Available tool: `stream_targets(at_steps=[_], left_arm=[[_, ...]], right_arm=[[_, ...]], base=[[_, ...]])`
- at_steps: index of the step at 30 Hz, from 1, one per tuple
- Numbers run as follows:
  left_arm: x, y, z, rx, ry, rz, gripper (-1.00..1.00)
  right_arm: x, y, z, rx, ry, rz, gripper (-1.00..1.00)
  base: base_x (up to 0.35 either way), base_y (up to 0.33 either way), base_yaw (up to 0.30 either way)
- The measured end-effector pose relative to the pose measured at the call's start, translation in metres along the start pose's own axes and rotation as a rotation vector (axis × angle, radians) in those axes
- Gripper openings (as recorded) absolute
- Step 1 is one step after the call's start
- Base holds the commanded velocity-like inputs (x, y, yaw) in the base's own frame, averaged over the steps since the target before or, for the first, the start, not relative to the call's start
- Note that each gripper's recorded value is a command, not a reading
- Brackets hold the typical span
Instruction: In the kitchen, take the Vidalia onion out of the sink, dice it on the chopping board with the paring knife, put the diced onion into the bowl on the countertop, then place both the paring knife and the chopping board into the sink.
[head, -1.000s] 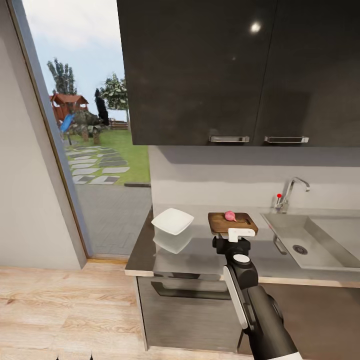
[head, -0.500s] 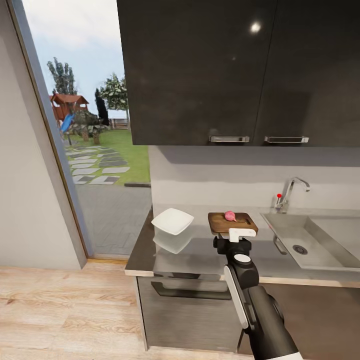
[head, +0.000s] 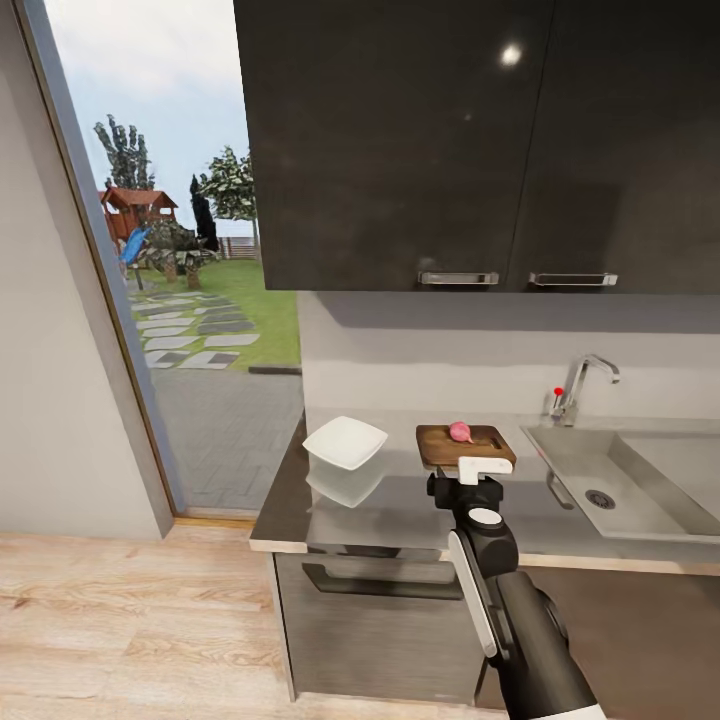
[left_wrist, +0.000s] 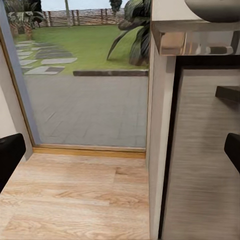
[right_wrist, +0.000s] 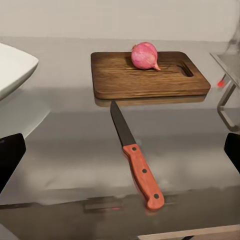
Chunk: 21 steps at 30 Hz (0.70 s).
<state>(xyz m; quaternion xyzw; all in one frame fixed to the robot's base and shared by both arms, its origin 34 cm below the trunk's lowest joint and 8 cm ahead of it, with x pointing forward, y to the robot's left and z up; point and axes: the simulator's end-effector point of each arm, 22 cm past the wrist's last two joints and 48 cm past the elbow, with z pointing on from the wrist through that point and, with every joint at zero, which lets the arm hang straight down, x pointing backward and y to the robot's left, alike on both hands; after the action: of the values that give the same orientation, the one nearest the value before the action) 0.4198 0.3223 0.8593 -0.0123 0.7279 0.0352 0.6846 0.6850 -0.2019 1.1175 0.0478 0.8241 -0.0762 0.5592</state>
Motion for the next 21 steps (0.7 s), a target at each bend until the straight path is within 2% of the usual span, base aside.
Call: stream_targets(at_steps=[13, 17, 21], left_arm=[[0.0006, 0.0000, -0.0002, 0.000, 0.002, 0.000, 1.00], [0.0064, 0.0010, -0.0039, -0.003, 0.018, 0.002, 1.00], [0.0098, -0.0011, -0.0063, -0.004, 0.027, -0.001, 1.00]], right_arm=[[-0.0010, -0.0005, -0.0003, 0.001, -0.002, 0.002, 1.00], [-0.0020, -0.0011, -0.0006, 0.002, -0.004, 0.003, 1.00], [-0.0007, -0.0090, 0.0012, 0.016, 0.001, 0.016, 1.00]], base=[[0.000, 0.000, 0.000], [0.000, 0.000, 0.000], [0.000, 0.000, 0.000]])
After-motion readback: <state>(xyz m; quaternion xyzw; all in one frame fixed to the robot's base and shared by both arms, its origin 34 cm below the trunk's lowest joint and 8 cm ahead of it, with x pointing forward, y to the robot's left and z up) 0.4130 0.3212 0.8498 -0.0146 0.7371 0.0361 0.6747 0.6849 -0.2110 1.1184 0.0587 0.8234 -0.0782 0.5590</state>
